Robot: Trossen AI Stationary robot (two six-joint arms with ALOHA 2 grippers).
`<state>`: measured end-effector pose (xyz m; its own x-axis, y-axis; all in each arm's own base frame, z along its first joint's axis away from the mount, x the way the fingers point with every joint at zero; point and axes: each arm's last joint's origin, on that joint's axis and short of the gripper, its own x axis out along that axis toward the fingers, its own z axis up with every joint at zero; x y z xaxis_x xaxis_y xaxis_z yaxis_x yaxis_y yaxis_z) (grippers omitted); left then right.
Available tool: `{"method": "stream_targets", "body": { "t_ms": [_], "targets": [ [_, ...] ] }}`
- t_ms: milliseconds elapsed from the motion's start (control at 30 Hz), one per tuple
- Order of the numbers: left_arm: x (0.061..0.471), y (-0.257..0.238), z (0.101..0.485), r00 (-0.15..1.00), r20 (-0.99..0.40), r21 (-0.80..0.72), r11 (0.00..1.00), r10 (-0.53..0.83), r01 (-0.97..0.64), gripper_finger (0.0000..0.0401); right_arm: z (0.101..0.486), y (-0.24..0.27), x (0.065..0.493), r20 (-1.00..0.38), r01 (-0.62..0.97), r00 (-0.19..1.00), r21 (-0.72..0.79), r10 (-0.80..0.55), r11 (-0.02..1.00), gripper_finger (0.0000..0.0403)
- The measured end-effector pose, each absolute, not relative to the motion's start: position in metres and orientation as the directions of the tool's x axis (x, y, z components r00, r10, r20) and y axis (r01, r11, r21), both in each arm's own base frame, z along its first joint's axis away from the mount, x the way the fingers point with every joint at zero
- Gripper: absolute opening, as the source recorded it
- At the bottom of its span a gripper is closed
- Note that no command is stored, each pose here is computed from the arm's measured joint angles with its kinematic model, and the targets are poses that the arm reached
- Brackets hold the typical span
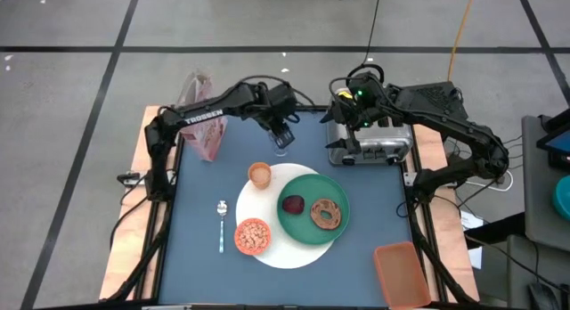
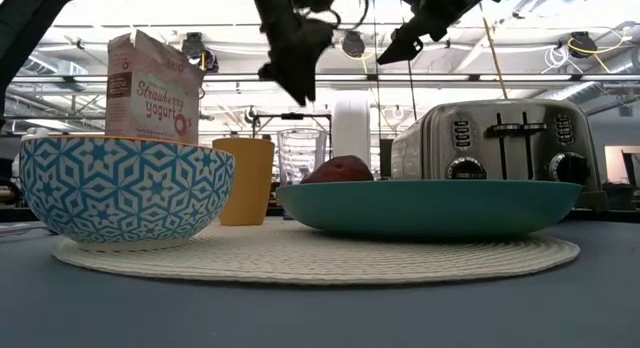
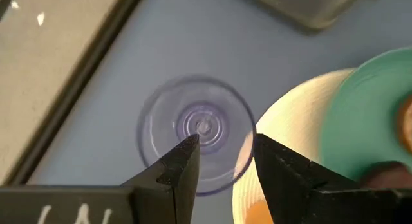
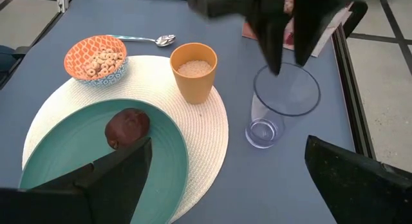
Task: Arrange a breakfast setting
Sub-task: Return to Home Position
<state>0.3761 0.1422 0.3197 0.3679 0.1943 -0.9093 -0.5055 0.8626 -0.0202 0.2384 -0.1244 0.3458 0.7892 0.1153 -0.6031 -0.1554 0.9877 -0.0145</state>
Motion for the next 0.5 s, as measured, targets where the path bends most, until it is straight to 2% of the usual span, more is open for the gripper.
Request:
{"method": "stream_targets", "body": {
  "t_ms": [333,500],
  "targets": [
    [0.362,0.137,0.408,0.54,-0.801,-0.032,0.882,0.259,-0.47,0.0154,0.346,-0.124,0.238,-0.604,-0.155,0.789,-0.014,0.116,0.988,0.0396],
    [0.338,0.128,0.44,0.592,-0.756,-0.03,0.889,0.28,-0.458,0.0154,0.345,-0.124,0.238,-0.611,-0.145,0.783,0.008,0.119,0.989,0.0396]
  ]
}}
